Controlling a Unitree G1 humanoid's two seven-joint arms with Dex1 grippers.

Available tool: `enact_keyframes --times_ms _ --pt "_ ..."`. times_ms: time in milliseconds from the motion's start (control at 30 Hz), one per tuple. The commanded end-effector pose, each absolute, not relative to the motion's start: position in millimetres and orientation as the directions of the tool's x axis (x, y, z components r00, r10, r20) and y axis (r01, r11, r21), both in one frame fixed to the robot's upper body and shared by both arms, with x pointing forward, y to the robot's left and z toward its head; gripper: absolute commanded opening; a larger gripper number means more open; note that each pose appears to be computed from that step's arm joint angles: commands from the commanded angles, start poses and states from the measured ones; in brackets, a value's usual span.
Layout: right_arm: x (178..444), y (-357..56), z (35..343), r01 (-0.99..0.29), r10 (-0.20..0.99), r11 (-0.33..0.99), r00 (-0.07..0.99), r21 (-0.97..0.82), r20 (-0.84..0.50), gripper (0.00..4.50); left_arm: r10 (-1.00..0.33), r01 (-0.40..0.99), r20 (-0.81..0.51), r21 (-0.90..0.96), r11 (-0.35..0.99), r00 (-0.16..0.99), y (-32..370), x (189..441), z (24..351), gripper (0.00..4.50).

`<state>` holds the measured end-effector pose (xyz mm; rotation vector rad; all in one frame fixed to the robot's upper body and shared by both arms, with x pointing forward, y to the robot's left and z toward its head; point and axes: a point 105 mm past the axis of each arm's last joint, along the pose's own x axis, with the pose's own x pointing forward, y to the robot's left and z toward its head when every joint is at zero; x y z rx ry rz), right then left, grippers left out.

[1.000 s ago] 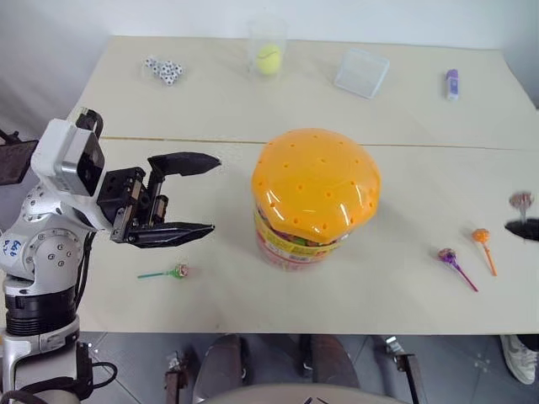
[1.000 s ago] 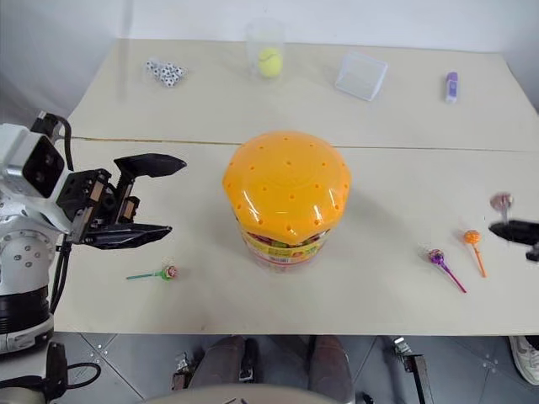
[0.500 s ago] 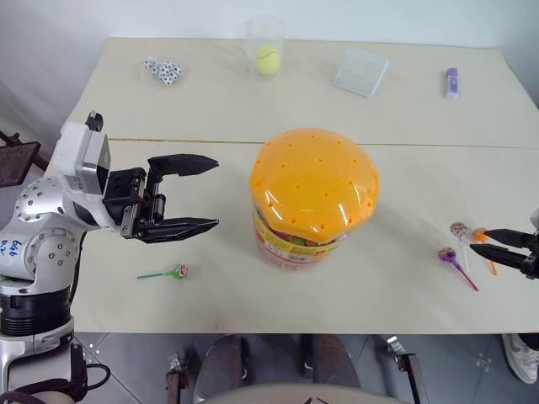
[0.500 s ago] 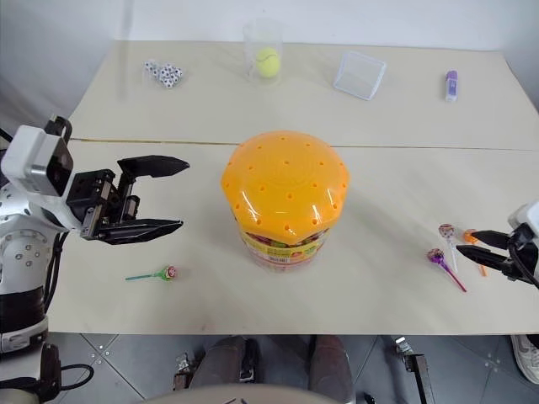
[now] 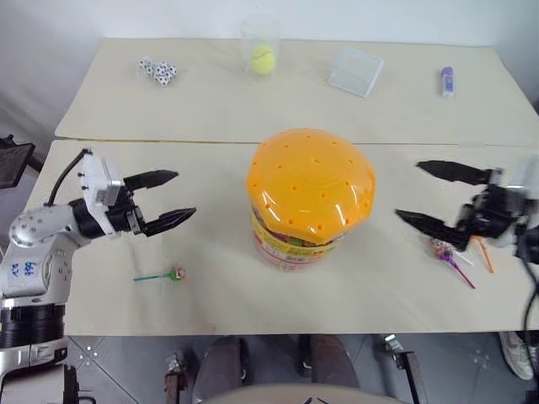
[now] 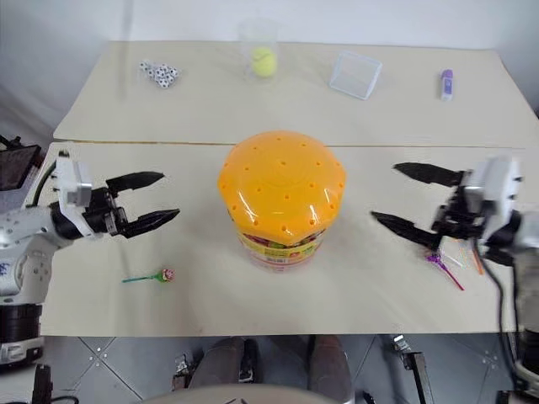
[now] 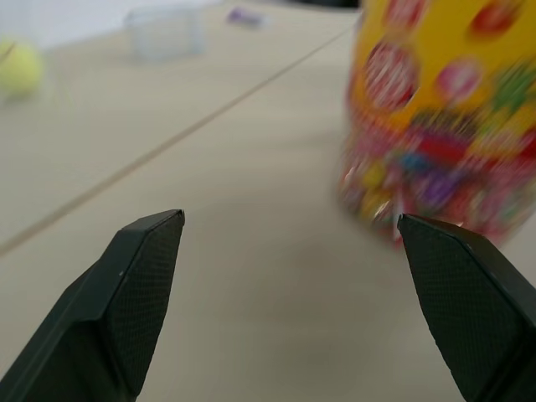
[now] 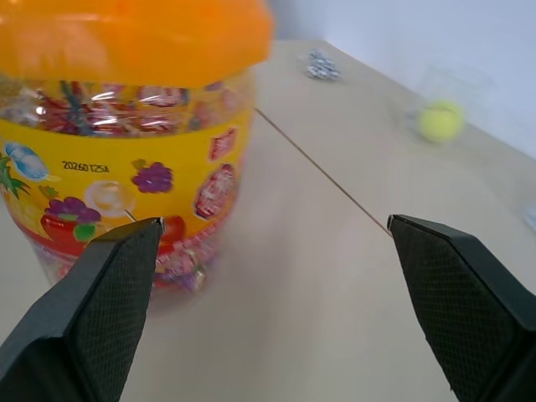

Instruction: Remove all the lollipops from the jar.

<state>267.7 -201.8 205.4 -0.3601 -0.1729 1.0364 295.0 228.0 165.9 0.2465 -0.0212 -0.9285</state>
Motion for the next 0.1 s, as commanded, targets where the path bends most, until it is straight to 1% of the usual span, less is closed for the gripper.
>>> enact_keyframes --times_ms 33,100 --pt "269.0 -202.4 195.8 -0.796 0.860 0.451 0.508 -0.404 -0.040 4.47 -0.712 0.684 -0.030 0.307 0.662 0.702 243.4 295.6 178.3 4.33" --pt "269.2 -203.9 190.7 -0.791 0.854 0.458 0.518 -0.405 -0.046 4.47 -0.689 0.655 -0.014 0.328 0.681 0.724 244.0 295.8 180.4 4.33"
